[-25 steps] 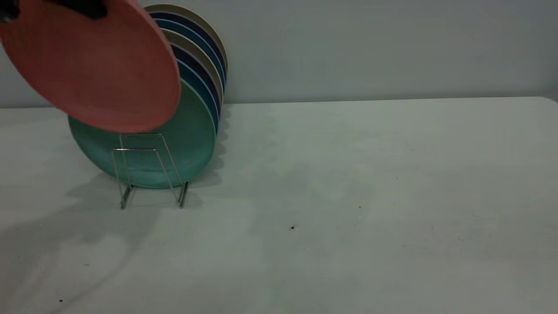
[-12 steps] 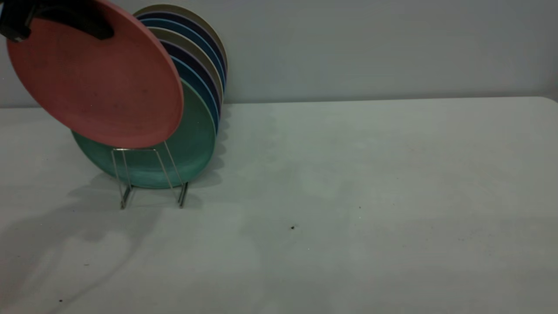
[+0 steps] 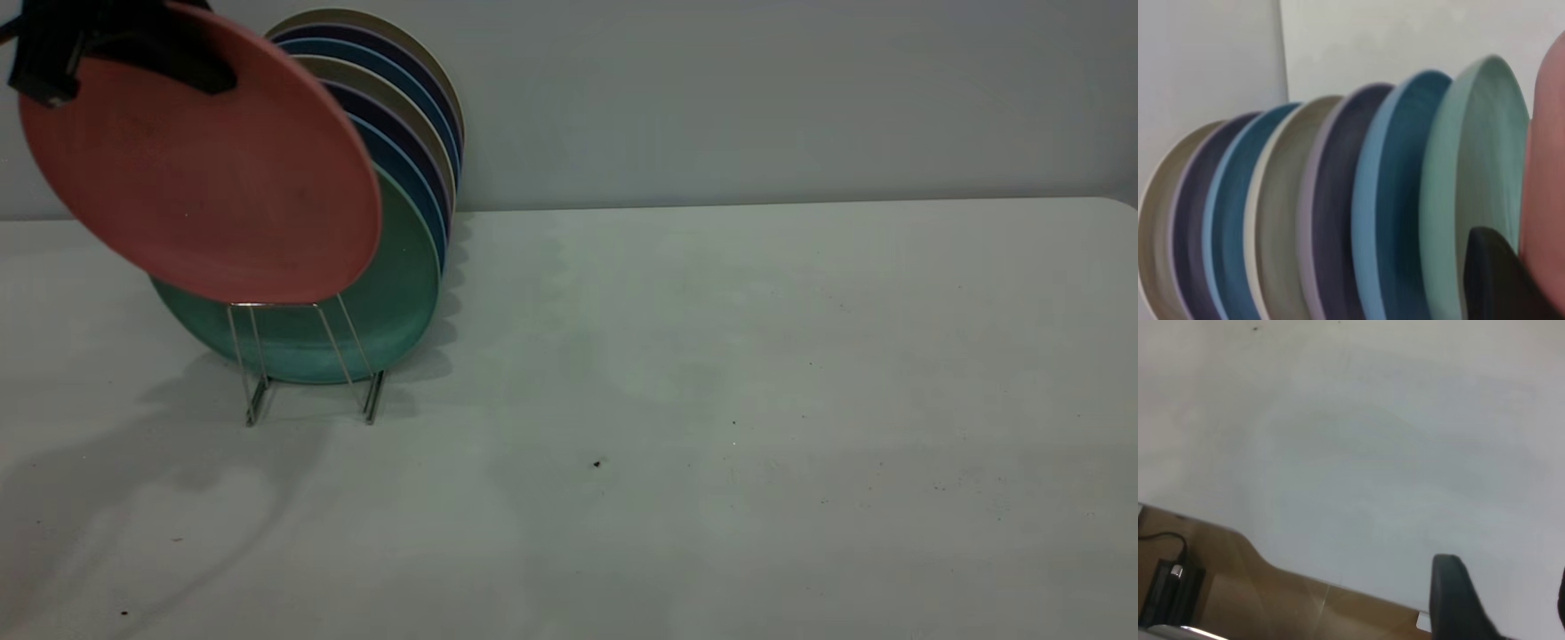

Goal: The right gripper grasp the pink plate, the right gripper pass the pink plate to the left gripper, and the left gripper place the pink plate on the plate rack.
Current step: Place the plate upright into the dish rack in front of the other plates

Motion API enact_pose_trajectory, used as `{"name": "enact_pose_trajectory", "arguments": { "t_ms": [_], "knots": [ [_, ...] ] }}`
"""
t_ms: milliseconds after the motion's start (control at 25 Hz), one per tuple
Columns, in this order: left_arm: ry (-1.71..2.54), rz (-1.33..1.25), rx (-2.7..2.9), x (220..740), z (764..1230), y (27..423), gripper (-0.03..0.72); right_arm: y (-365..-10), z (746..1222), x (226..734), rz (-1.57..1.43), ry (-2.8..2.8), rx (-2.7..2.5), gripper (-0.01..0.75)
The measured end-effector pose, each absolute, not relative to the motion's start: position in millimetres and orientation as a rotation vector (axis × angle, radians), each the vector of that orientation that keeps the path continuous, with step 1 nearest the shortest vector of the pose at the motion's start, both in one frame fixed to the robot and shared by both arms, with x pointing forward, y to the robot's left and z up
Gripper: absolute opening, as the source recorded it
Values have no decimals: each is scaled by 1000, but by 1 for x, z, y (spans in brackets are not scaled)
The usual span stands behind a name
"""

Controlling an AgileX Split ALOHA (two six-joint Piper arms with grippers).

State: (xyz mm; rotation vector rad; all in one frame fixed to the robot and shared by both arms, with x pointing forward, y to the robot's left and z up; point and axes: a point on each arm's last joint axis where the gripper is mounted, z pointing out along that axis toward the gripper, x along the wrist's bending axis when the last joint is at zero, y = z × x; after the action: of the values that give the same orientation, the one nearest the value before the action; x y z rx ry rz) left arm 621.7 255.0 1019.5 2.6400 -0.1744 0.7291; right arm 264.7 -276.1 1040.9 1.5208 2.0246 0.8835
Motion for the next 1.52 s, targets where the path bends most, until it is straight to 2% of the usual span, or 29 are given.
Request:
{"name": "enact_pose_trajectory", "arguments": {
  "t_ms": [840, 1000, 1240, 1520],
  "knots": [
    [-122, 602, 2672, 635, 974, 255, 125, -276, 1040, 265, 883, 2023, 1522, 386],
    [-123, 595, 2672, 635, 974, 255, 181, -277, 1040, 265, 879, 2013, 1536, 386],
    [-109, 585, 2670, 635, 973, 255, 332, -278, 1040, 265, 872, 2004, 1545, 386],
    [-72, 576, 2668, 635, 973, 255, 355, -278, 1040, 265, 872, 2003, 1546, 386]
  ]
}}
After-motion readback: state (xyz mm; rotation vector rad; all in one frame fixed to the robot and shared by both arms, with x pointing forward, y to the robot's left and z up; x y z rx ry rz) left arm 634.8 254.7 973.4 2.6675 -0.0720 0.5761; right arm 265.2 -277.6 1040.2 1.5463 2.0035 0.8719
